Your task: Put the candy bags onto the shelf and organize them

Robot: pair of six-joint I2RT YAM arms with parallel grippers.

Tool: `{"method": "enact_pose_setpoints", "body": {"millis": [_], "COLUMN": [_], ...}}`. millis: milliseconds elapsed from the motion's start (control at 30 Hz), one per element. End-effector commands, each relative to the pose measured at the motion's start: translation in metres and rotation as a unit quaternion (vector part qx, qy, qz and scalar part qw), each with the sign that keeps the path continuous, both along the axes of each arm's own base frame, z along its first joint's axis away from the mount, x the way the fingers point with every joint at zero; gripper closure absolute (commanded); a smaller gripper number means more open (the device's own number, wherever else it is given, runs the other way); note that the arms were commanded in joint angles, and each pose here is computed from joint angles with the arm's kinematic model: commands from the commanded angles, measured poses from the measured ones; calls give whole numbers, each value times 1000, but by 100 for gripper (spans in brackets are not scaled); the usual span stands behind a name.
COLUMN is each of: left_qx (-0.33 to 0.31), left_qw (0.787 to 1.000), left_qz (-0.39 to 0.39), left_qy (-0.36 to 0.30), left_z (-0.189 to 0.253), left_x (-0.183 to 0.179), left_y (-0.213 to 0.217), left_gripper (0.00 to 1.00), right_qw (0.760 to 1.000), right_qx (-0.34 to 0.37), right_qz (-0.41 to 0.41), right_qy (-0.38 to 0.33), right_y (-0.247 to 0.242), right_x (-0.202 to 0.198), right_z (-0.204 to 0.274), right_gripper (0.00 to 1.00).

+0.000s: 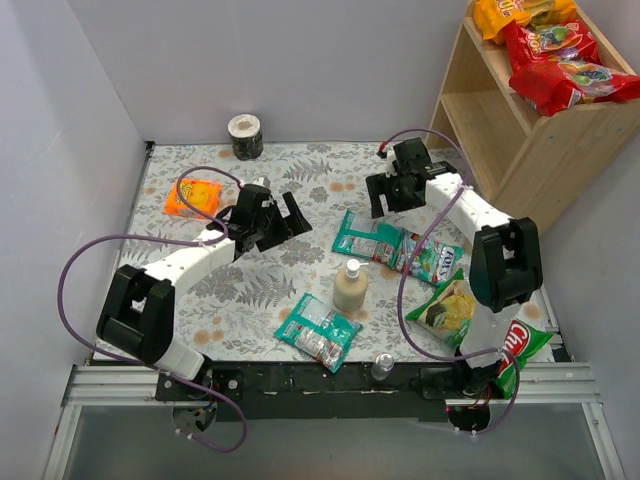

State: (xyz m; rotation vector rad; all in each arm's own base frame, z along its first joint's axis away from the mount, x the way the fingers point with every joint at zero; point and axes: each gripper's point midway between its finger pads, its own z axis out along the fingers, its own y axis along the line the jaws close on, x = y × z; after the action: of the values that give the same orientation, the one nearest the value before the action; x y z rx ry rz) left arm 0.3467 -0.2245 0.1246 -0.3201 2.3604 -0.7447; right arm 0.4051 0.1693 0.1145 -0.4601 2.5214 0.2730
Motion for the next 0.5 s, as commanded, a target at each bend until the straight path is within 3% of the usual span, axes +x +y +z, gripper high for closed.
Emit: {"method": "enact_pose_setpoints", "body": {"millis": [0, 67, 167, 367, 467], "left_qx": [-17, -19, -19, -10, -4], "left_qw": [999, 999, 999, 999, 999], "left_qz": [-25, -31, -35, -40, -41], "left_qy": [12, 16, 16, 10, 12], "left_z": [-4, -4, -4, -1, -6], "left_x": [-4, -3, -1, 1, 0], "left_y": [-12, -14, -17, -16, -14], "left_gripper": [2, 2, 2, 2, 2], "right_qw": [997, 994, 994, 992, 982], "right_qx": [71, 109, 104, 100, 153], "right_qz": [14, 30, 38, 23, 24], "right_qy": [8, -7, 0, 79, 106], "right_y": [34, 52, 53, 21, 11], "right_x": [25, 41, 58, 42, 24], "right_z": [11, 26, 14, -31, -42], "right_gripper": [8, 8, 8, 10, 14]}}
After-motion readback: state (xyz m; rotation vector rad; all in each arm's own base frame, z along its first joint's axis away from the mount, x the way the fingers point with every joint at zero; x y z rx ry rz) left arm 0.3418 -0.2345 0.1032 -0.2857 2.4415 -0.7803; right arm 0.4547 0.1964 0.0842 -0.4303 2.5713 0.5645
